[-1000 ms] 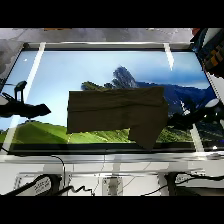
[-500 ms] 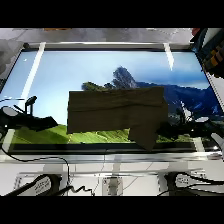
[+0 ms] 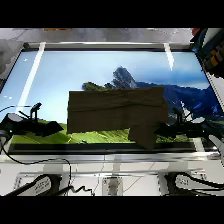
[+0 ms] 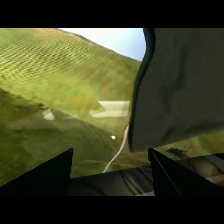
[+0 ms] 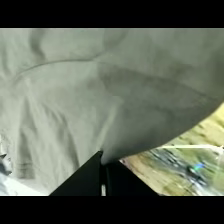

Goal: Fold the clothes and pants, and hang the long-sleeved shirts on hangers.

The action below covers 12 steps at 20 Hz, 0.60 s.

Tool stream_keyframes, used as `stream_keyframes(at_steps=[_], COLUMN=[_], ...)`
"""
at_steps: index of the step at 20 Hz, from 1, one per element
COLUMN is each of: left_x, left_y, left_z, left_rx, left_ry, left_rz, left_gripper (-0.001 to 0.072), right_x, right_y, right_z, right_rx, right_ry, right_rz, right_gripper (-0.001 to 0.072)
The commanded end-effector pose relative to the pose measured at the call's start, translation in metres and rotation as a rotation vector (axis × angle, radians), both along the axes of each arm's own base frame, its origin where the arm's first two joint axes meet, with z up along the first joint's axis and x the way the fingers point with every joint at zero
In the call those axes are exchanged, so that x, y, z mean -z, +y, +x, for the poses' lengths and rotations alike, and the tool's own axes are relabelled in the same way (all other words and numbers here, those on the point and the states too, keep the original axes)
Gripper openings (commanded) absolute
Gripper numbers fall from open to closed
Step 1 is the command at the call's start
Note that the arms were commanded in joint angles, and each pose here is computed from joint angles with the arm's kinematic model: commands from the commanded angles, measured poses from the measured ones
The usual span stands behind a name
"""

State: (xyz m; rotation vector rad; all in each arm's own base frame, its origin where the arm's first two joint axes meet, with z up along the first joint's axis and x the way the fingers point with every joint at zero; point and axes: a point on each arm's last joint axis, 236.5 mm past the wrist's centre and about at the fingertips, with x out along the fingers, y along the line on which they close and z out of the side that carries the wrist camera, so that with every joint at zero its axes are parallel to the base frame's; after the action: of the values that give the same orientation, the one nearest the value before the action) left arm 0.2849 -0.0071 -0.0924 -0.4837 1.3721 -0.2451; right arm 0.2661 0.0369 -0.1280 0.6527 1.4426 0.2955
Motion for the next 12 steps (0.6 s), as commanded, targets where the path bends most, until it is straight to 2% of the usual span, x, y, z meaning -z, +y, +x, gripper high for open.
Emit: stream_keyframes(at_steps=[1,3,5,6,9,12], left_x=[0.009,0.021,0.034,0.04,0.04,0.014], left_y=[-0.02,-0.031,-0.046,-0.05,-0.056,-0.049], left_z=[0.005,0.003,-0.003,-0.003,0.011,0.032], left_rx=[-0.051,-0.064,-0.025,-0.006,-0.023,-0.018], left_ry=[-0.036,-0.011,0.033,0.036,-0.001,-0.084], left_rz=[-0.085,-0.113,-0.128,-0.12,-0.12,-0.107], left_gripper=[0.0545,0.0535,0.0405,0.0327,0.0017,0.0017], right_x=[-0.009,-0.01,-0.01,-0.01,-0.015,-0.04], right_y=[0.002,0.002,0.002,0.002,0.002,-0.003], right_z=[0.003,0.004,0.004,0.004,0.006,0.021], right_rx=[-0.003,-0.002,-0.001,0.0,-0.007,-0.009], right_ry=[-0.027,-0.031,-0.031,-0.031,-0.039,-0.133], right_rz=[0.003,0.002,0.001,0.002,0.007,-0.028], right_gripper=[0.0015,0.0015,0.0015,0.0015,0.0014,0.0014])
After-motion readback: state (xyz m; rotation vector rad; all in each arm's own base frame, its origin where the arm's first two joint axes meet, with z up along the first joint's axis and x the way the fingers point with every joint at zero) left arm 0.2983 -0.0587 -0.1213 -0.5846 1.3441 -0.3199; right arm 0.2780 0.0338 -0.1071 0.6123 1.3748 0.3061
